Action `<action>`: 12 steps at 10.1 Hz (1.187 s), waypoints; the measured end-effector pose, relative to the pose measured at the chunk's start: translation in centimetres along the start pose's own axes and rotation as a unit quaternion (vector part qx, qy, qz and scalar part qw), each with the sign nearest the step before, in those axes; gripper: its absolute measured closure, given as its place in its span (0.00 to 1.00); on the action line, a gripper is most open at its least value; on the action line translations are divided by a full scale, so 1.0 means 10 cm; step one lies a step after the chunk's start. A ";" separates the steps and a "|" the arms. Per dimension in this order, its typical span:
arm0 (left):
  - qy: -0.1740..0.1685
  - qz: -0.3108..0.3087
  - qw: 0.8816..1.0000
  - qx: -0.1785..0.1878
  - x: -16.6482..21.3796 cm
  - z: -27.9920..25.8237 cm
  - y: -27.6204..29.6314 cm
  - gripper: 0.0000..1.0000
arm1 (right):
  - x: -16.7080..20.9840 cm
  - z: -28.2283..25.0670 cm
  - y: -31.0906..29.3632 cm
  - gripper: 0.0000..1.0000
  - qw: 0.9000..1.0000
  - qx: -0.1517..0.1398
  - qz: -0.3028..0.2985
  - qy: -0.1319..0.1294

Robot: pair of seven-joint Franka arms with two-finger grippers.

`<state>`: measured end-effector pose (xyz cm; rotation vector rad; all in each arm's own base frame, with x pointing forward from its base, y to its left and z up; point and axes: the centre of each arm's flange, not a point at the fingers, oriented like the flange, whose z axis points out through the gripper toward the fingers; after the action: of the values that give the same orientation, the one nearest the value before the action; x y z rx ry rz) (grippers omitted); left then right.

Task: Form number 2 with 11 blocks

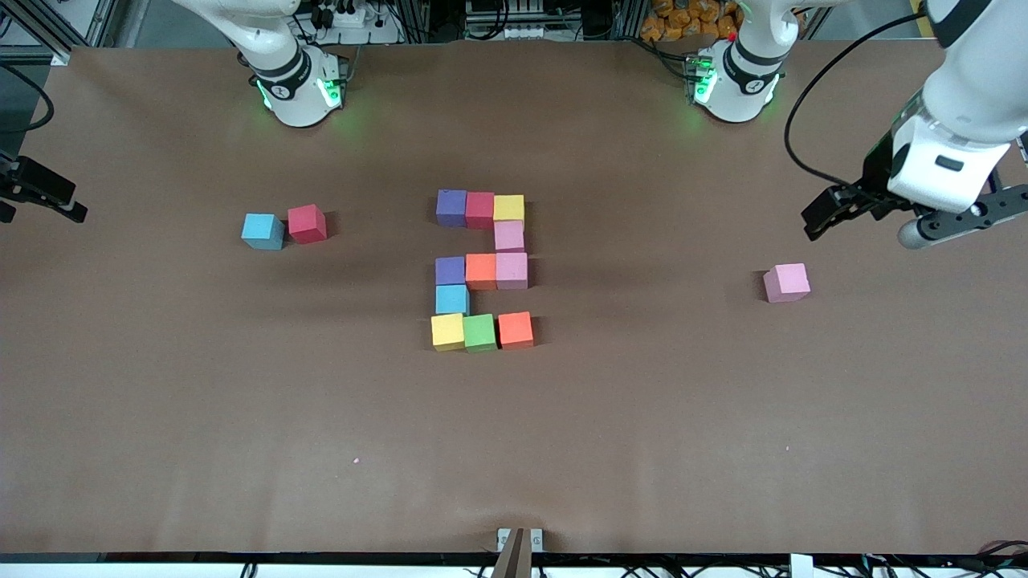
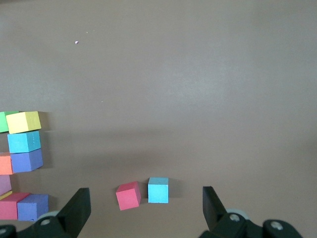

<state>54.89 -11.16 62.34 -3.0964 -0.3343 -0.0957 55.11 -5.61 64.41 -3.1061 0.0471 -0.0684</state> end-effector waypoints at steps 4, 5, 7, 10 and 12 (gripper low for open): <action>-0.022 0.070 0.997 0.007 0.04 -0.21 -0.25 0.00 | 0.01 0.00 -0.05 0.00 1.000 0.002 -0.004 0.000; -0.022 0.083 0.996 0.006 0.05 -0.22 -0.24 0.00 | 0.01 0.00 -0.05 0.00 1.000 0.004 -0.004 0.000; -0.022 0.094 0.995 0.005 0.06 -0.22 -0.24 0.00 | 0.01 0.00 -0.05 0.00 1.000 0.017 -0.001 0.002; -0.022 0.088 0.996 -0.011 0.08 -0.26 -0.27 0.00 | 0.03 0.04 -0.06 0.00 1.000 0.023 -0.001 0.001; -0.021 0.087 0.996 -0.012 0.08 -0.27 -0.28 0.00 | 0.05 0.05 -0.05 0.00 1.000 0.023 0.000 0.002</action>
<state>54.95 -8.31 65.19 -3.1383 -0.0630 -0.0325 55.65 -5.13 63.94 -3.0598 0.0446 -0.0759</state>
